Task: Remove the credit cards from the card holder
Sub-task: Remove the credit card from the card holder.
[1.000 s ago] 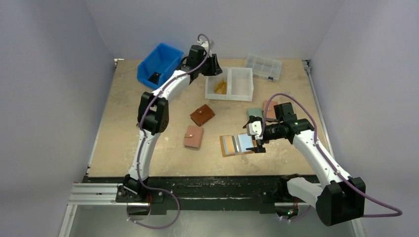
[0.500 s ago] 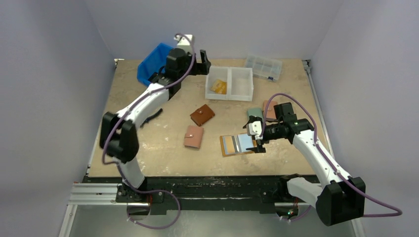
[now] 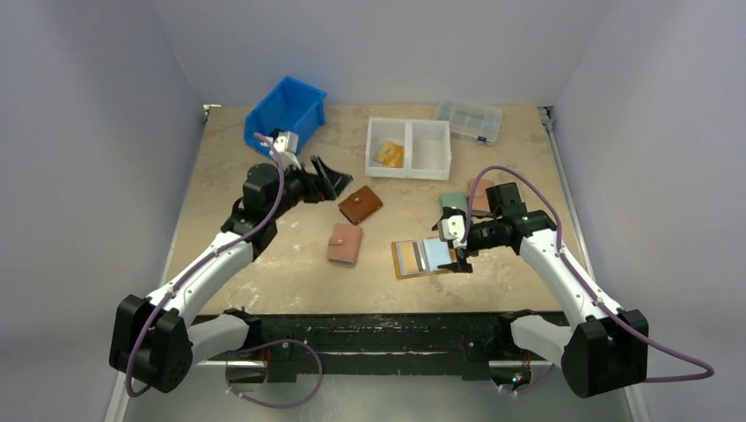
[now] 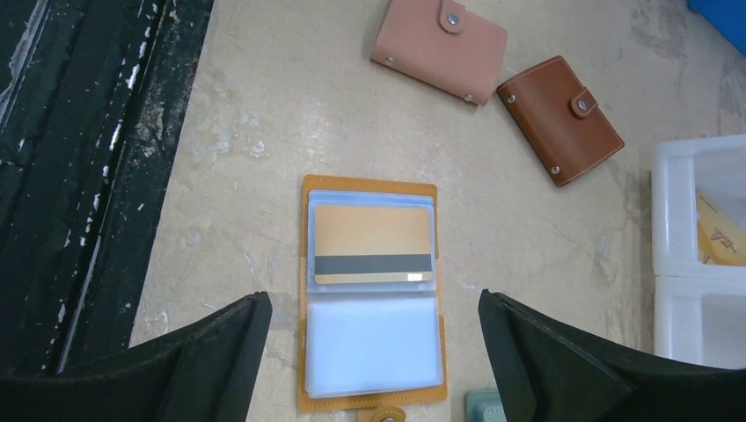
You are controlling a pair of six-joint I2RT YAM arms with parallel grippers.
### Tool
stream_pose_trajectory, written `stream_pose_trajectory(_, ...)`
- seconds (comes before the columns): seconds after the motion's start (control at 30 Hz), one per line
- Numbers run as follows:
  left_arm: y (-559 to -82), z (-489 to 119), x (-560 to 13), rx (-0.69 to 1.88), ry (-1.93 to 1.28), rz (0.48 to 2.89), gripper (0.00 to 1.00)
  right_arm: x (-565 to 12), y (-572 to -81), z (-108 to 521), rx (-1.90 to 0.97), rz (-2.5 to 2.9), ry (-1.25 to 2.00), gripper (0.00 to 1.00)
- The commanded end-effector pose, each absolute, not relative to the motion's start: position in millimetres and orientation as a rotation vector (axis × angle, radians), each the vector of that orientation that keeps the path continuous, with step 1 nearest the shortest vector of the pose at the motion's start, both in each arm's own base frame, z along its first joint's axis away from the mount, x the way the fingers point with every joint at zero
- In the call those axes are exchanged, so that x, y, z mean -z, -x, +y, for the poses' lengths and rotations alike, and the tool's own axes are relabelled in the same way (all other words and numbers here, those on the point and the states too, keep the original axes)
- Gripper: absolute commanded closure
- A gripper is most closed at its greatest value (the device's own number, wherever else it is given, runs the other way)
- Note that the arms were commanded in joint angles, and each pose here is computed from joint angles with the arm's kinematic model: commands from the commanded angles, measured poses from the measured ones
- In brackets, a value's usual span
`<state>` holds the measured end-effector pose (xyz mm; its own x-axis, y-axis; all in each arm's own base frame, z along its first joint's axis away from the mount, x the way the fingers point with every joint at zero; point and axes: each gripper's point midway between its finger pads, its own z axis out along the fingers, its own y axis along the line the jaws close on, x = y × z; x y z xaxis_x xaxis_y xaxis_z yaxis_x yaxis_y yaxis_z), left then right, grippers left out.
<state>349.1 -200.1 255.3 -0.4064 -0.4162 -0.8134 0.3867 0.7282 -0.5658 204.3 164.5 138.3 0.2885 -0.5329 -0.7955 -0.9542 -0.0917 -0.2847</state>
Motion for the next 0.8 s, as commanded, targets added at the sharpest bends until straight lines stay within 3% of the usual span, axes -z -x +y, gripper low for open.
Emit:
stream_pose_trajectory(0.0,-293.0,-226.2,-227.6,1.174,-0.004,1.891,0.1,-136.0,-201.7,166.5,-0.689,1.355,1.737,0.01)
stream_pose_trajectory(0.4,-210.9,-275.4,-181.6,1.307,-0.11,1.939,0.1,-127.2,-207.6,163.9,-0.701,1.434,1.722,0.01)
stream_pose_trajectory(0.77,-189.7,-301.4,-163.1,1.364,-0.081,1.886,0.13,-110.1,-218.6,159.9,-0.612,1.518,1.741,0.01)
